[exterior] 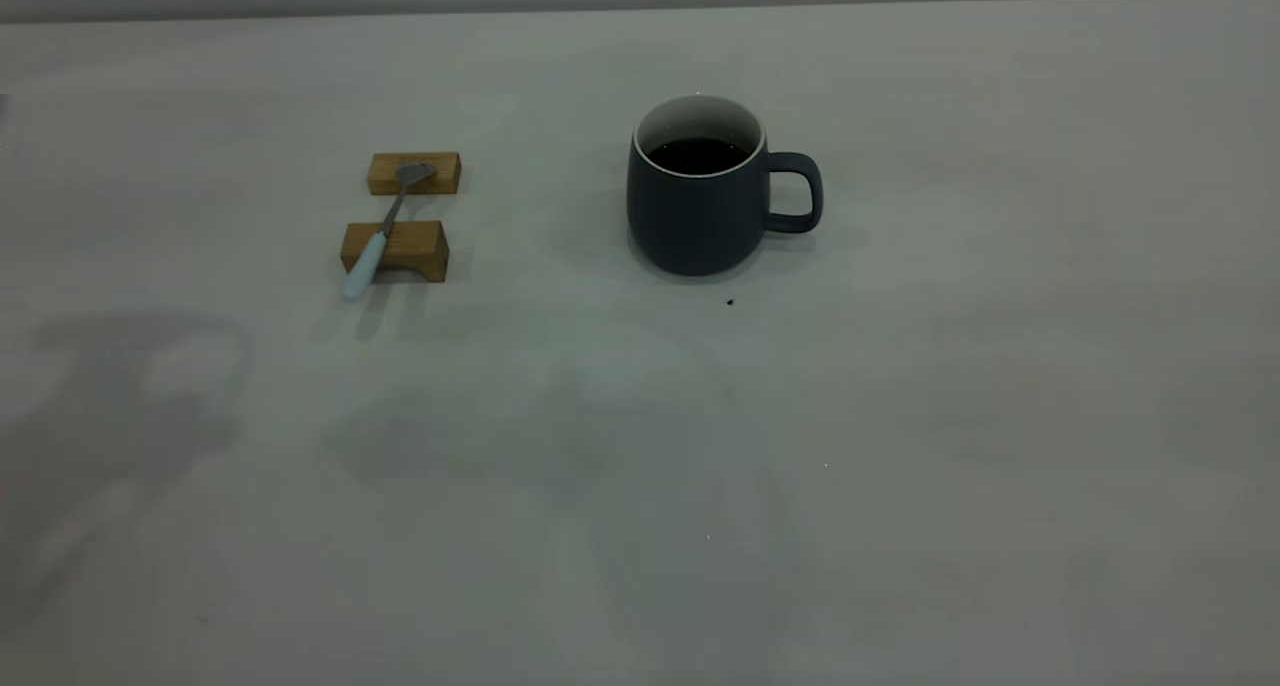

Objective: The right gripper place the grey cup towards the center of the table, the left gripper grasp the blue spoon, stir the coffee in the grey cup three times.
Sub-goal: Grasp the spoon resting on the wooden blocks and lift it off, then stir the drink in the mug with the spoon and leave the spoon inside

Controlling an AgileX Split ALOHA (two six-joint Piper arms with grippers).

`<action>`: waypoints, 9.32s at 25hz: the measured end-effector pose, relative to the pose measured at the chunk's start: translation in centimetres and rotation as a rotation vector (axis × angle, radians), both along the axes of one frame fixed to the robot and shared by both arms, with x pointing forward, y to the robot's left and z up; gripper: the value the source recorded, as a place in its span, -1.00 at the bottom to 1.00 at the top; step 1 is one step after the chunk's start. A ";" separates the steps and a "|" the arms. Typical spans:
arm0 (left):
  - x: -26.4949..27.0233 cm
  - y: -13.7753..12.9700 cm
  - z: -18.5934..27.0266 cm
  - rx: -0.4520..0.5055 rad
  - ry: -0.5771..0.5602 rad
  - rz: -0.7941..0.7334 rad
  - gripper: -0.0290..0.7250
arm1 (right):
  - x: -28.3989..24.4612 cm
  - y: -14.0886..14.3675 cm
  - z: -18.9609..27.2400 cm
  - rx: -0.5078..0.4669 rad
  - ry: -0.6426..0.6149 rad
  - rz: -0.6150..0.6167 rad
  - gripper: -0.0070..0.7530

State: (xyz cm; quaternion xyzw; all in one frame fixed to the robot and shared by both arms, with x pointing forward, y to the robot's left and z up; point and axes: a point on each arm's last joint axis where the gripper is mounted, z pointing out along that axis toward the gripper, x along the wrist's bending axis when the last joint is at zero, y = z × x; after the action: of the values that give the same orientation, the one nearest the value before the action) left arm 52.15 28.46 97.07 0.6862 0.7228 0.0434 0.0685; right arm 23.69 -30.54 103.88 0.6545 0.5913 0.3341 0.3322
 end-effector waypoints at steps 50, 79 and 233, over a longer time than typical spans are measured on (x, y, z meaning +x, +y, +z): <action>11.3 -8.7 -19.0 -0.010 0.117 -0.025 0.58 | 0.0 0.0 0.0 0.001 0.000 0.000 0.43; 10.0 -12.9 -10.2 -0.178 0.143 0.034 -0.57 | 0.0 0.0 0.0 0.001 0.002 0.000 0.43; 15.7 -20.4 -17.8 -1.064 1.132 1.483 -0.32 | 0.0 0.0 0.0 -0.001 0.002 -0.001 0.43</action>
State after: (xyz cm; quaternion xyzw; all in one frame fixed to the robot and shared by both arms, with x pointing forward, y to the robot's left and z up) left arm 67.85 8.08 79.24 -0.1213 0.8118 -0.5704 -0.0298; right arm 23.67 -30.55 103.86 0.6548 0.5915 0.3332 0.3322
